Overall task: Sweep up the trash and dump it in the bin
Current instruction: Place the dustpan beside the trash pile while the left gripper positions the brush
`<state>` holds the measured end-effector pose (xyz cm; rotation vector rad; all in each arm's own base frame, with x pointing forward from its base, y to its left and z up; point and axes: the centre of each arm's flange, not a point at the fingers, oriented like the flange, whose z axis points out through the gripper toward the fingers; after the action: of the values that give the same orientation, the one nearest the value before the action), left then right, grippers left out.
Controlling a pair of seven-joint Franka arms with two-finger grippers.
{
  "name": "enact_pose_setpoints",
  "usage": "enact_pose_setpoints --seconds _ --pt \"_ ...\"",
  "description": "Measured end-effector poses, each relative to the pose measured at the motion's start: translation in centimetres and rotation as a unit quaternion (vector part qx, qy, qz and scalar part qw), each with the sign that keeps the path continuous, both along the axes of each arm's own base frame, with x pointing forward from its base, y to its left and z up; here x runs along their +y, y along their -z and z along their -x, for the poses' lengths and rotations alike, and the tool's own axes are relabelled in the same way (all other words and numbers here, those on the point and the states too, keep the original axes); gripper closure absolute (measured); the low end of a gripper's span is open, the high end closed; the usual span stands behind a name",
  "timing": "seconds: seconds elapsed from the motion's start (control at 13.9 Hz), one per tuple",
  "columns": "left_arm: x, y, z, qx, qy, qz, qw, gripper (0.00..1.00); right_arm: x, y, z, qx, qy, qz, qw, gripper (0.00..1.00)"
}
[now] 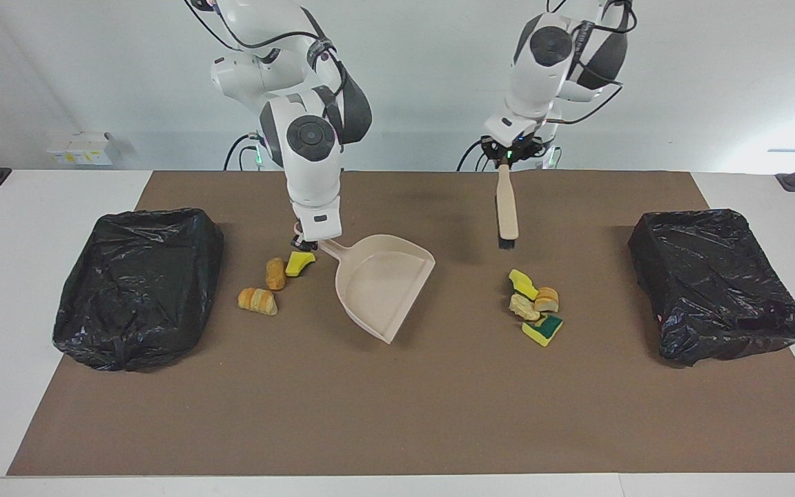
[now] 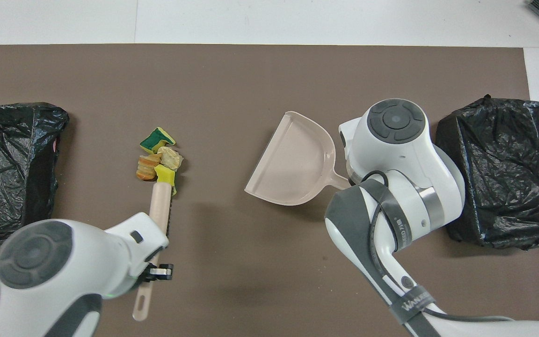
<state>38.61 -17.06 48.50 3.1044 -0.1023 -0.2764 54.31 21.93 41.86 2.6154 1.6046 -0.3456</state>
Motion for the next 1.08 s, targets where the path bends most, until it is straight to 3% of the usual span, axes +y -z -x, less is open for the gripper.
enact_pose_setpoints --seconds 0.14,0.36,0.57,0.79,0.93,1.08 --pt "6.3 0.4 -4.1 -0.03 -0.012 0.019 0.999 0.74 2.0 1.0 0.5 -0.007 -0.032 0.009 0.999 0.68" --pt "11.9 2.1 -8.9 -0.036 -0.027 -0.003 0.999 0.74 3.6 3.4 1.1 -0.017 -0.07 0.022 0.997 0.68" --pt "14.0 4.0 -12.8 -0.038 -0.007 -0.012 0.999 0.74 4.0 5.0 1.5 -0.025 -0.119 0.018 0.992 0.68" --pt "12.7 8.8 -14.7 -0.034 0.01 -0.009 0.999 0.74 3.5 6.1 2.0 -0.015 -0.128 0.021 0.991 0.68" --pt "11.3 11.0 -14.7 -0.025 0.024 -0.008 0.999 0.74 2.3 7.1 2.2 -0.005 -0.118 0.023 0.993 0.68" --pt "10.2 11.7 -14.6 -0.037 0.033 -0.006 0.999 0.74 1.8 7.0 2.1 -0.003 -0.12 0.023 0.993 0.68"
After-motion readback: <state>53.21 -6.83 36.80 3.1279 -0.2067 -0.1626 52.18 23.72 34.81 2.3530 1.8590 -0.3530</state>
